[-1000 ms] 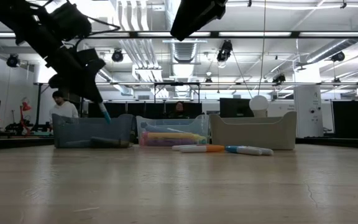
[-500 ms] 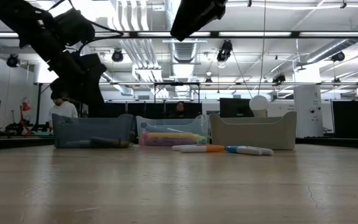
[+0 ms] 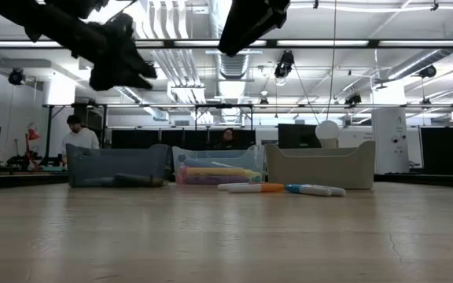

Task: Pick & Place Markers
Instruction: Put the light blue mini marker into the black bin, then put the blue mini marker into the black bin

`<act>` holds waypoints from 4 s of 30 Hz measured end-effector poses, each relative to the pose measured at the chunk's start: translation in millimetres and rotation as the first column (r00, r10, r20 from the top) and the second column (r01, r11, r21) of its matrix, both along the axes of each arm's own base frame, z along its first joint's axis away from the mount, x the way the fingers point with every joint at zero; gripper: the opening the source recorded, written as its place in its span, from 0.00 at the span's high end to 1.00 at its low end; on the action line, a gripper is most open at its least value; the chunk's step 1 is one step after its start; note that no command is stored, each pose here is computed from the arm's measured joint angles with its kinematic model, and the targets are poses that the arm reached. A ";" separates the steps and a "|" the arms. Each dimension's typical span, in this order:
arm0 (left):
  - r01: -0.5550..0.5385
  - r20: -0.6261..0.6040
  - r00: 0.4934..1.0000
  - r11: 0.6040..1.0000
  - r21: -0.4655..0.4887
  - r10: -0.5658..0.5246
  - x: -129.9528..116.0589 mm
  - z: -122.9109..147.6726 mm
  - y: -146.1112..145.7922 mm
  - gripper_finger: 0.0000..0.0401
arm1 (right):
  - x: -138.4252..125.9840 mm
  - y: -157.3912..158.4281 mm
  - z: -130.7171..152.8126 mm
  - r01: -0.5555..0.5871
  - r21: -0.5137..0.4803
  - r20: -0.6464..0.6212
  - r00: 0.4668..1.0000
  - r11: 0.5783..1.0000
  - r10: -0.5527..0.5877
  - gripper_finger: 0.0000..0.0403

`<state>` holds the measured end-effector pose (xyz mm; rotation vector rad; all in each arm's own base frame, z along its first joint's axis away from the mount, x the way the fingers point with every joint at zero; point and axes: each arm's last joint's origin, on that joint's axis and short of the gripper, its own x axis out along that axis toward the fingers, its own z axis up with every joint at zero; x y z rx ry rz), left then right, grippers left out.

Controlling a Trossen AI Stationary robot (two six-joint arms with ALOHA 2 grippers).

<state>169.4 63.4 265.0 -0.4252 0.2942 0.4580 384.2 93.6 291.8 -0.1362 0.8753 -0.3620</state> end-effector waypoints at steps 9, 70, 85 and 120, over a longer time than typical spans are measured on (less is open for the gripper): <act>0.265 0.139 0.953 0.963 0.054 -0.270 13.5 6.6 -34.5 0.61 | -12.1 -2.6 -30.3 0.019 -0.027 -0.134 0.991 0.999 -0.022 0.53; 0.529 0.279 0.771 0.819 0.221 -0.573 13.6 17.8 -111.8 0.61 | -48.0 -12.0 -169.0 0.492 0.196 -0.280 0.857 0.848 -0.432 0.82; 0.547 0.170 0.773 0.778 0.310 -0.611 12.8 4.2 -111.6 0.61 | -24.3 4.1 -136.8 0.264 0.252 -0.218 0.953 0.931 -0.212 0.94; 0.440 0.156 0.838 0.816 0.375 -0.523 20.1 -42.4 -110.0 0.61 | 15.0 50.5 -26.0 0.030 -0.210 0.260 0.965 0.977 0.026 0.98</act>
